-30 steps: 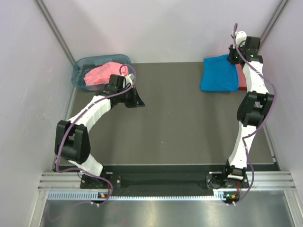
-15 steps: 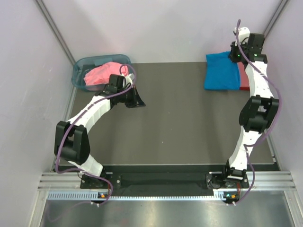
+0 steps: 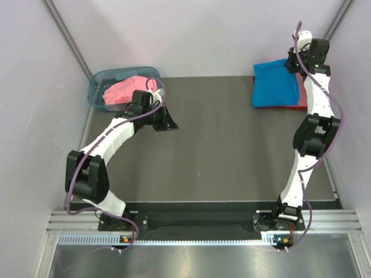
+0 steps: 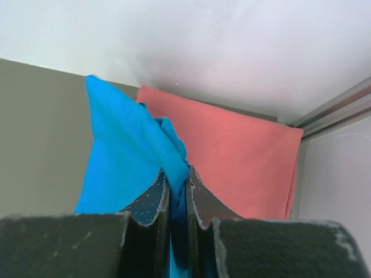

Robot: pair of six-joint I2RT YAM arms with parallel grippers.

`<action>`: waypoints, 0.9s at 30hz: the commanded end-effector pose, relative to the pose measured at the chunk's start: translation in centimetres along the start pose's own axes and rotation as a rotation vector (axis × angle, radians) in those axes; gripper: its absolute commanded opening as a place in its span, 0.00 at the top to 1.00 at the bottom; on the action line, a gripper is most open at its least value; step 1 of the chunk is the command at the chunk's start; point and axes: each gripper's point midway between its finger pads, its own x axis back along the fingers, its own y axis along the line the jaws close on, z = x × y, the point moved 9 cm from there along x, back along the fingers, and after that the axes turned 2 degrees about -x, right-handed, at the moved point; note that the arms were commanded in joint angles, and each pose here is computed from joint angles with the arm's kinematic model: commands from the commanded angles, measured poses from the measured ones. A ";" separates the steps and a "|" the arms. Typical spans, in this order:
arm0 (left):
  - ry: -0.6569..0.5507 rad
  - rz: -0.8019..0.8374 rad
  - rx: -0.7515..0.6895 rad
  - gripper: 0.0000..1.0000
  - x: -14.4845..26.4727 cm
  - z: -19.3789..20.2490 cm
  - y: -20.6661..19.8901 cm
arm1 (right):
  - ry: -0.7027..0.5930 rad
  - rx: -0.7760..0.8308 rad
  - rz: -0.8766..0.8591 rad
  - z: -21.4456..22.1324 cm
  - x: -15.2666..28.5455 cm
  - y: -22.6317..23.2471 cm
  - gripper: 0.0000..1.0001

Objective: Fold and stack the t-shirts
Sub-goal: Neatly place the folded tshirt to the corner

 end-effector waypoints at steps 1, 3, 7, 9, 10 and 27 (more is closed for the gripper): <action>-0.023 0.025 -0.030 1.00 0.2 -0.4 -0.4 | -0.128 0.020 0.039 -1.4 -1.5 -3.0 1.00; -0.015 0.009 -0.024 1.00 -0.1 -0.2 0.0 | -0.160 0.030 0.071 -1.1 -2.7 -4.0 1.00; -0.003 -0.013 -0.016 1.00 -0.5 0.0 0.4 | -0.177 0.032 0.126 1.0 -5.3 -6.6 1.00; -0.001 -0.021 -0.010 1.00 -0.8 0.0 0.7 | -0.208 0.032 0.141 1.3 -5.9 -7.5 1.00; 0.003 -0.016 -0.009 1.00 -1.0 -0.1 0.7 | -0.203 0.031 0.151 2.1 -6.5 -8.1 1.00; 0.029 0.013 0.005 1.00 -1.9 0.2 1.1 | -0.298 0.110 0.090 2.6 -9.2 -7.5 1.00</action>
